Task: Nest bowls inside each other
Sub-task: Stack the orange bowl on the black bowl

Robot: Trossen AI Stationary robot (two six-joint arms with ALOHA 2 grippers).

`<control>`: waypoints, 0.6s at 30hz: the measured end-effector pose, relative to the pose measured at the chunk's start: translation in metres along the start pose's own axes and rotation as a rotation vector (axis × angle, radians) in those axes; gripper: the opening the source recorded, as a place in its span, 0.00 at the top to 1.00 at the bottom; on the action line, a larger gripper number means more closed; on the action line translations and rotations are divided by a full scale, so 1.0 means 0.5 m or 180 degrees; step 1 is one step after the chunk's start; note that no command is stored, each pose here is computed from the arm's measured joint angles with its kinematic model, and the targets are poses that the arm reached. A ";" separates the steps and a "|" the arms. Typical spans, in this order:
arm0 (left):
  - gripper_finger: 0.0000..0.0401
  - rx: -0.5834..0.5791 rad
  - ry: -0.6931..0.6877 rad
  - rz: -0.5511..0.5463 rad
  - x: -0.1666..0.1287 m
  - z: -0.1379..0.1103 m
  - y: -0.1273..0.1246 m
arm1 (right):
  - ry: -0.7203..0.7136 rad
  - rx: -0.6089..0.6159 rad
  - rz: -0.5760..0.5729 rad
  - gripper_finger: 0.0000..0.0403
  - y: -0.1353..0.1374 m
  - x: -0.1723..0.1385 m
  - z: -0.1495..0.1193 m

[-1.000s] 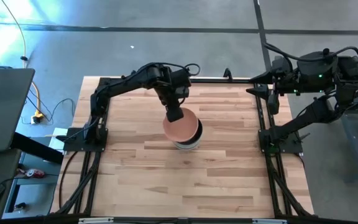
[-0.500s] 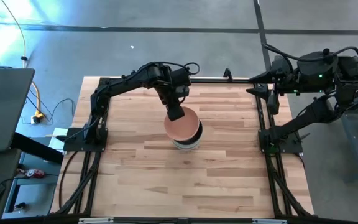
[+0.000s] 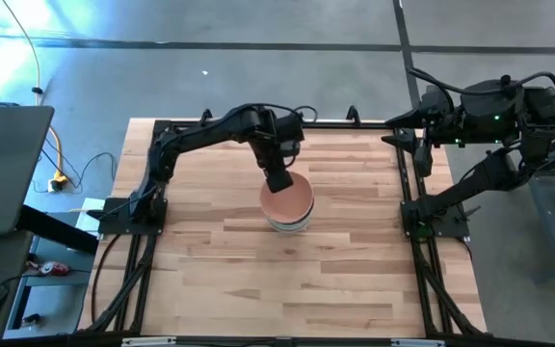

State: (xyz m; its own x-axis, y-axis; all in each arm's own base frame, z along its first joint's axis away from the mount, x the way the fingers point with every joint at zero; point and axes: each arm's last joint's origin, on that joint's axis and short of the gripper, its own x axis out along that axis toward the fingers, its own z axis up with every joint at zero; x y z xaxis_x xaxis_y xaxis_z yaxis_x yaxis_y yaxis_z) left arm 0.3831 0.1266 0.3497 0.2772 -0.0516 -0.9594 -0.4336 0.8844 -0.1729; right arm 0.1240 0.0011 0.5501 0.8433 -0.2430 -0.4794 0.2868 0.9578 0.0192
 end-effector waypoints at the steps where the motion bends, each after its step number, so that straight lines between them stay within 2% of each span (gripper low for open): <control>1: 1.00 0.0013 0.0016 -0.0002 0.007 0.002 -0.003 | 0.0000 -0.0001 0.0001 0.58 0.000 0.000 0.000; 5: 1.00 0.0046 0.0118 0.0005 0.031 0.008 -0.005 | 0.0004 0.0001 -0.0001 0.58 0.000 0.000 0.000; 18: 1.00 0.0042 0.0158 0.0219 0.049 0.017 0.013 | 0.0013 -0.0007 -0.0003 0.58 0.000 0.000 -0.001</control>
State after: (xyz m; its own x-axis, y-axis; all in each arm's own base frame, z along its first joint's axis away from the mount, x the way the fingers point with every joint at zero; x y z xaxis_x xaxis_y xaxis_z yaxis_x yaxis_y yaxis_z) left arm 0.3943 0.1350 0.3271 0.2041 -0.0134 -0.9789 -0.4388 0.8926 -0.1037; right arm 0.1240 0.0011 0.5498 0.8412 -0.2431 -0.4831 0.2866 0.9579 0.0169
